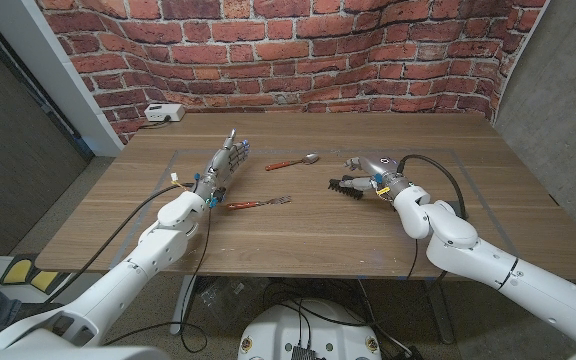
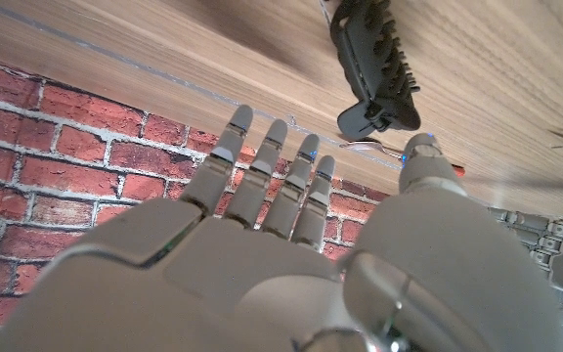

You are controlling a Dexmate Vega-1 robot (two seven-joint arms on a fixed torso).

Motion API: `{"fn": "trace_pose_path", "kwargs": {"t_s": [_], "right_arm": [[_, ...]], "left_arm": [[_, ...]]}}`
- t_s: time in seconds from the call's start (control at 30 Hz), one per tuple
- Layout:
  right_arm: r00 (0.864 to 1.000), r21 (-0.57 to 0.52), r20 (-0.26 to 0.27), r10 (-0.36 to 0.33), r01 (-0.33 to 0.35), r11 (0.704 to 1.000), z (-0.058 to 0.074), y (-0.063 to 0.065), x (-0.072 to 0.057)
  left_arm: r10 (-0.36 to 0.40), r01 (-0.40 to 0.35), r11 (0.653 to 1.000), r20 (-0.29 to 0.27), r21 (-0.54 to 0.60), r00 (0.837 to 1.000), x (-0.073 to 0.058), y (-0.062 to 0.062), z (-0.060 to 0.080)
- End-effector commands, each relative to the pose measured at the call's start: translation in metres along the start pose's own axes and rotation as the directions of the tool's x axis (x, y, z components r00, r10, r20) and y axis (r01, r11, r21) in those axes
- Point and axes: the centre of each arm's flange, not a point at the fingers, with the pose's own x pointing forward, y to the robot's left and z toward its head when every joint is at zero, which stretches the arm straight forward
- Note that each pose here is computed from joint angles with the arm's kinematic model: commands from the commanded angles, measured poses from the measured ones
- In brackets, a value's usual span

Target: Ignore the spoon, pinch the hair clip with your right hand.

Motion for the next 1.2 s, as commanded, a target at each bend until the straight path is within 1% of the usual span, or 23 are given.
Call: {"fn": "trace_pose_path", "kwargs": {"t_s": [0.03,0.17,0.27,0.4,0.47,0.6,0.73,0.83,1.03,1.2], "right_arm": [[1.000,0.011,0.026,0.006,-0.006,1.000,0.006,-0.008,-0.001],[1.000,0.040,0.025,-0.015,0.014,0.999,0.006,-0.011,-0.001],[0.999,0.060,0.017,-0.033,0.032,0.998,0.006,-0.015,-0.003],[0.999,0.095,0.016,-0.036,0.035,0.995,0.005,-0.021,-0.004],[0.999,0.121,0.010,-0.042,0.041,0.992,0.004,-0.024,-0.005],[0.997,0.187,-0.010,-0.074,0.074,0.980,0.004,-0.030,-0.007],[0.994,0.258,-0.022,-0.112,0.114,0.959,0.002,-0.035,-0.007],[0.989,0.297,-0.027,-0.143,0.145,0.944,0.000,-0.040,-0.007],[0.980,0.374,-0.040,-0.197,0.197,0.906,-0.007,-0.046,-0.008],[0.972,0.454,-0.048,-0.230,0.226,0.862,-0.016,-0.049,-0.006]], "left_arm": [[0.000,0.000,1.000,-0.006,-0.008,1.000,-0.001,0.000,-0.004],[-0.001,0.001,1.000,-0.007,-0.008,1.000,-0.001,0.000,-0.004],[-0.001,0.001,1.000,-0.005,-0.009,1.000,-0.002,0.001,-0.004],[-0.007,0.007,1.000,-0.006,-0.014,1.000,-0.001,0.001,-0.002],[-0.014,0.014,1.000,-0.006,-0.013,1.000,0.000,0.002,0.000],[-0.021,0.021,1.000,0.003,-0.015,1.000,0.005,0.004,0.004],[-0.030,0.031,0.999,0.015,-0.023,0.999,0.010,0.003,0.006],[-0.036,0.037,0.999,0.022,-0.018,0.999,0.011,0.001,0.008],[-0.026,0.026,1.000,0.035,0.009,0.999,0.001,-0.002,0.019],[-0.002,0.001,1.000,0.046,0.027,0.999,-0.008,0.001,0.025]]}}
